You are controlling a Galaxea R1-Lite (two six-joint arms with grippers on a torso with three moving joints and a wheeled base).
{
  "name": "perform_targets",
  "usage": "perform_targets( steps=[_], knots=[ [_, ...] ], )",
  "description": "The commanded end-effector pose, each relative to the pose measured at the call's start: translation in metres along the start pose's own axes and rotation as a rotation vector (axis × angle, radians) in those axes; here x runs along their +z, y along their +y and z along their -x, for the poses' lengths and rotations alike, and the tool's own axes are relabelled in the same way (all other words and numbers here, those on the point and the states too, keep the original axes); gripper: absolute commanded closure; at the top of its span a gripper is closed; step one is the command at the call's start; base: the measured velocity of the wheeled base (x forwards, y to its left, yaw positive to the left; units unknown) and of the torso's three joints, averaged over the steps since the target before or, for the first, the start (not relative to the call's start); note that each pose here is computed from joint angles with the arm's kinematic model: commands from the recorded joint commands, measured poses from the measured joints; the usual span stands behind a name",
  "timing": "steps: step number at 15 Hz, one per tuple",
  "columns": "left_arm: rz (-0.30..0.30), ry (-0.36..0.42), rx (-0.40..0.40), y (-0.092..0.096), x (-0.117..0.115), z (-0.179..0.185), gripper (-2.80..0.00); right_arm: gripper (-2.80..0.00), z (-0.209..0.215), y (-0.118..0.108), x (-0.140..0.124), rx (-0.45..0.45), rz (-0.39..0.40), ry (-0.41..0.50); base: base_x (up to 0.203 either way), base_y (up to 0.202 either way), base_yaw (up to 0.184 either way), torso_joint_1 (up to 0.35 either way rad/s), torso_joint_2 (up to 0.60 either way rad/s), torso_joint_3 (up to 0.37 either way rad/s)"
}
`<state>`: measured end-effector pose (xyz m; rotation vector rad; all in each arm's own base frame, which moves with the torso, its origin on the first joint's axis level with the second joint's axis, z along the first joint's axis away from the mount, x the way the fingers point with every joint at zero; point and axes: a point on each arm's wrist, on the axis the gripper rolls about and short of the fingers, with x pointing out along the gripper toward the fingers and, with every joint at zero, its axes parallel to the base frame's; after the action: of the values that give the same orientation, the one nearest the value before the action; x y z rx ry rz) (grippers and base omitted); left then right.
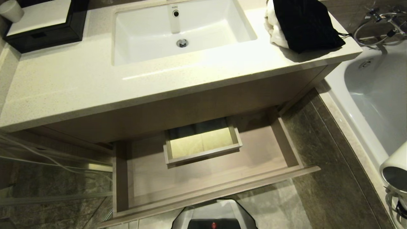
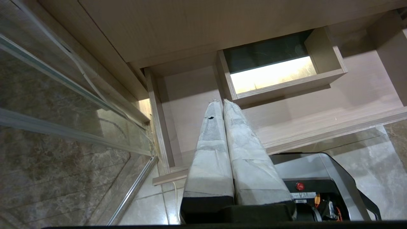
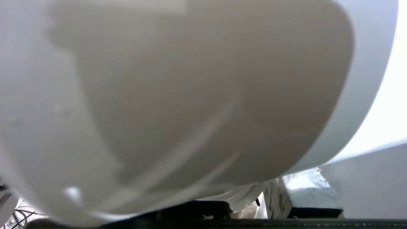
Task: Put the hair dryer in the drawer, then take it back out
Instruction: Place it on the countertop
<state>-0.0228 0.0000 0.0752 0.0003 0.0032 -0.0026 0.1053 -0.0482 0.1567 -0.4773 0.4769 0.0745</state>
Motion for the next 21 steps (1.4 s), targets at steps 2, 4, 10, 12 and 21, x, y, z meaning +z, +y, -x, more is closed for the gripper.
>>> perform_targets(
  steps=[2, 4, 10, 12, 21],
  knots=[
    [0.000, 0.001, -0.001, 0.0000, -0.0004, -0.0001, 0.00, 0.00, -0.0002, 0.0004, 0.0000, 0.005, 0.006, -0.004, 0.000, 0.000, 0.000, 0.000, 0.00, 0.000],
    [0.000, 0.000, -0.001, 0.0000, -0.0001, 0.0000, 0.00, 0.00, -0.0002, 0.0003, 0.0001, 0.003, 0.013, -0.003, 0.000, 0.000, 0.000, 0.000, 0.00, 0.000],
    [0.000, 0.001, -0.001, 0.0000, -0.0004, -0.0001, 0.00, 0.00, 0.0016, 0.0045, -0.0036, 0.006, 0.016, -0.002, -0.002, -0.001, 0.060, 0.050, -0.10, -0.042],
    [0.000, 0.001, -0.001, 0.0000, -0.0004, -0.0001, 0.00, 0.00, 0.0013, 0.0046, -0.0039, 0.008, 0.014, 0.002, 0.004, -0.007, 0.173, 0.014, 0.00, -0.004],
    [0.000, 0.001, -0.001, 0.0000, -0.0004, -0.0001, 0.00, 0.00, 0.0004, 0.0038, -0.0033, 0.011, 0.014, 0.003, 0.001, -0.010, 0.170, 0.003, 0.00, 0.002]
  ],
)
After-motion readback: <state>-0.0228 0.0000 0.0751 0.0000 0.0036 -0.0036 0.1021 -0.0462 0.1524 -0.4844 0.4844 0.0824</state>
